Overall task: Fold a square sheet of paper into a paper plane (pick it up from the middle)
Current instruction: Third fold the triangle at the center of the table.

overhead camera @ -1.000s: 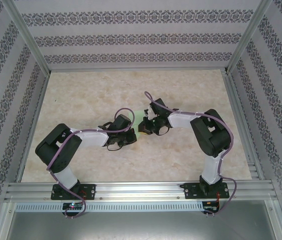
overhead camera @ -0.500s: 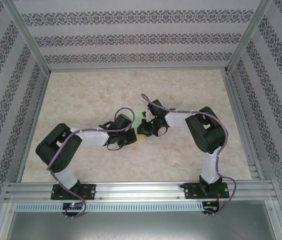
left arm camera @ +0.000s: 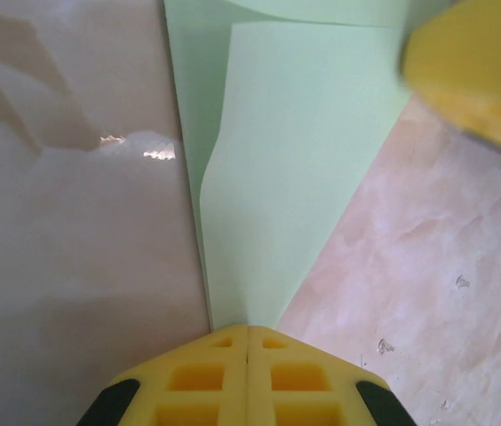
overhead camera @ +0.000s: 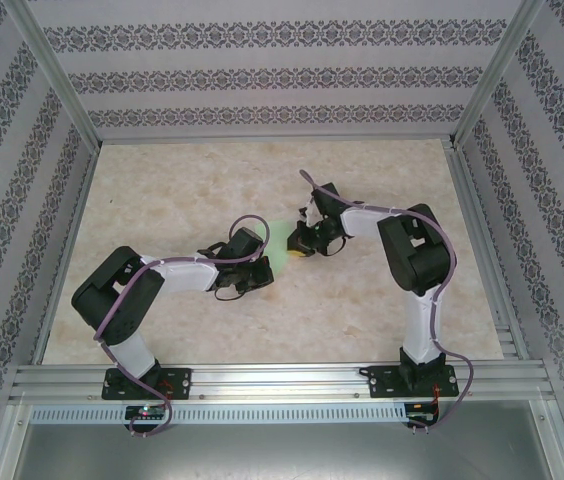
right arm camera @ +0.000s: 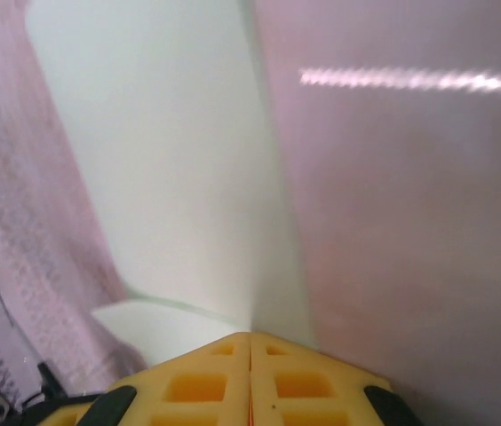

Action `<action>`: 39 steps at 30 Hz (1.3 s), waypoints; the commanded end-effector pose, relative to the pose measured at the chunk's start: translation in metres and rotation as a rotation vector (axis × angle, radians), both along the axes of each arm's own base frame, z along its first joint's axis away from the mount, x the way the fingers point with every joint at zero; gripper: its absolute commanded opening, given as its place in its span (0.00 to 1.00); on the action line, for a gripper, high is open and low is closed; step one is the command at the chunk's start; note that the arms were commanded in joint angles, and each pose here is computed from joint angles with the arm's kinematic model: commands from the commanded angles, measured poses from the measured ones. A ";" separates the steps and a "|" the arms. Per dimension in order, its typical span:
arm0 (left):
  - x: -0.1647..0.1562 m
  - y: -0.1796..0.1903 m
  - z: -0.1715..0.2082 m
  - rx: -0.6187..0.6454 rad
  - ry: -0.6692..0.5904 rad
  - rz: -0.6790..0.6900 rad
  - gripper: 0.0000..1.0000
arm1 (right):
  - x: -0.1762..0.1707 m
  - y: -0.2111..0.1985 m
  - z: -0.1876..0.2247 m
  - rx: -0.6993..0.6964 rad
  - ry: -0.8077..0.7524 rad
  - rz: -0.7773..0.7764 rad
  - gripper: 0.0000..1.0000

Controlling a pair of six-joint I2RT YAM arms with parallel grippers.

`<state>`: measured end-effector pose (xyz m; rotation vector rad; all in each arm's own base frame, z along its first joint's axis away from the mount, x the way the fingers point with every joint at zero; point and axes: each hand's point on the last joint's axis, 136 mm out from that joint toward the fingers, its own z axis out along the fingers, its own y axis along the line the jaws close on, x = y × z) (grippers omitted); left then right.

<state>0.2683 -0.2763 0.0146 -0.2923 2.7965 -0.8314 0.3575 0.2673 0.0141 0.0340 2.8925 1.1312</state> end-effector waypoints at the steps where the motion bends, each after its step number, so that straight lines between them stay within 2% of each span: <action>1: -0.052 0.050 -0.055 0.242 0.215 0.005 0.00 | 0.036 -0.033 -0.015 -0.129 -0.081 -0.075 0.08; 6: -0.046 0.045 -0.049 0.227 0.194 -0.003 0.00 | 0.047 -0.030 0.020 -0.085 -0.155 -0.071 0.09; 12: -0.030 0.032 -0.028 0.175 0.114 -0.020 0.00 | 0.020 -0.016 0.049 -0.079 -0.216 -0.015 0.10; 18: -0.017 0.020 -0.003 0.115 0.028 -0.040 0.00 | -0.027 0.017 0.028 -0.106 -0.183 0.117 0.09; 23: -0.015 0.017 0.001 0.088 0.009 -0.041 0.00 | -0.049 0.036 0.008 -0.102 -0.141 0.194 0.06; 32: -0.004 0.002 0.021 -0.005 -0.067 -0.040 0.00 | -0.058 0.034 -0.015 -0.149 -0.100 0.223 0.03; 39: 0.006 -0.004 0.024 -0.044 -0.100 -0.019 0.01 | -0.058 0.035 -0.016 -0.146 -0.104 0.225 0.03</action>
